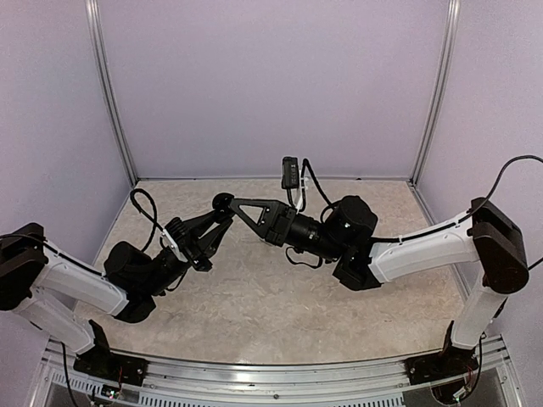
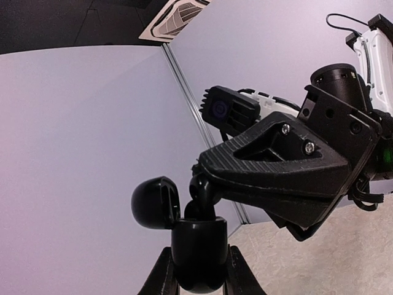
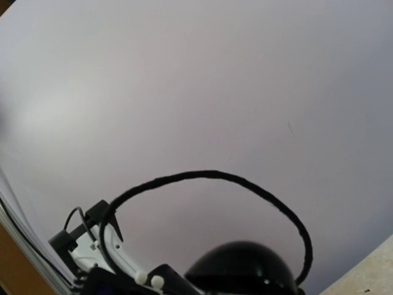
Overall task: Insert the wireless bluetooth earbuds into the charging case
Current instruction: Insert the left earbud into the left side groove of the charging case.
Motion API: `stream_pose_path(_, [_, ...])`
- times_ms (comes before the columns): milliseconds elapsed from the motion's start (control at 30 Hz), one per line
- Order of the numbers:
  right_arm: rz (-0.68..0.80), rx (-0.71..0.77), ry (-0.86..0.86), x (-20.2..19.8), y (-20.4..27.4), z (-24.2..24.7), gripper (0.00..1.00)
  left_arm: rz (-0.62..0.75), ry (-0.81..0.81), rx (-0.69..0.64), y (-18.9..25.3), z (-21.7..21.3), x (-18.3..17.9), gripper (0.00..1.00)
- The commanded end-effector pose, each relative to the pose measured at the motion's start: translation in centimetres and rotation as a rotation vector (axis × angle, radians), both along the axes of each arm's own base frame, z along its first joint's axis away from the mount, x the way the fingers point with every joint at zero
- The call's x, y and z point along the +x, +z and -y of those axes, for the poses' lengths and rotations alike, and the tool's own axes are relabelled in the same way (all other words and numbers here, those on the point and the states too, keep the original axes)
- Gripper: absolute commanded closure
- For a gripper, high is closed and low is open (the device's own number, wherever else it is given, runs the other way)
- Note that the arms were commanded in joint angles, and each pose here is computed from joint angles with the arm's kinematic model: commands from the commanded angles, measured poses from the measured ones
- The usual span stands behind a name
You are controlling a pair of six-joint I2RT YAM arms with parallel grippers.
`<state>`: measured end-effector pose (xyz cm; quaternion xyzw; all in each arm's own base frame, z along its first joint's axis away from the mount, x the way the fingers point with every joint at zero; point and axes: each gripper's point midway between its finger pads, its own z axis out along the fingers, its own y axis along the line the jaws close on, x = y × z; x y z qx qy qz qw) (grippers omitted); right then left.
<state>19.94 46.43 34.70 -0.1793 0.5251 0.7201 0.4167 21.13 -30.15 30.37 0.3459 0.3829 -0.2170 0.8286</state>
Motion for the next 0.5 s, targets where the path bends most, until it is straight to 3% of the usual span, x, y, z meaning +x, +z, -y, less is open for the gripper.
stream_pose_path(0, [-0.018,-0.001,-0.022,0.7,-0.9,0.0,0.98,0.192,-0.012,-0.264,6.8,-3.9,-3.1,0.97])
stream_pose_path(300, [-0.043,-0.03,-0.024,0.7,-2.0,0.2,0.85,0.189,-0.019,-0.284,7.2,-4.4,-3.2,0.96])
stream_pose_path(467, [-0.043,-0.054,-0.021,0.6,-2.5,0.1,0.82,0.186,-0.03,-0.29,7.3,-4.5,-3.2,0.96])
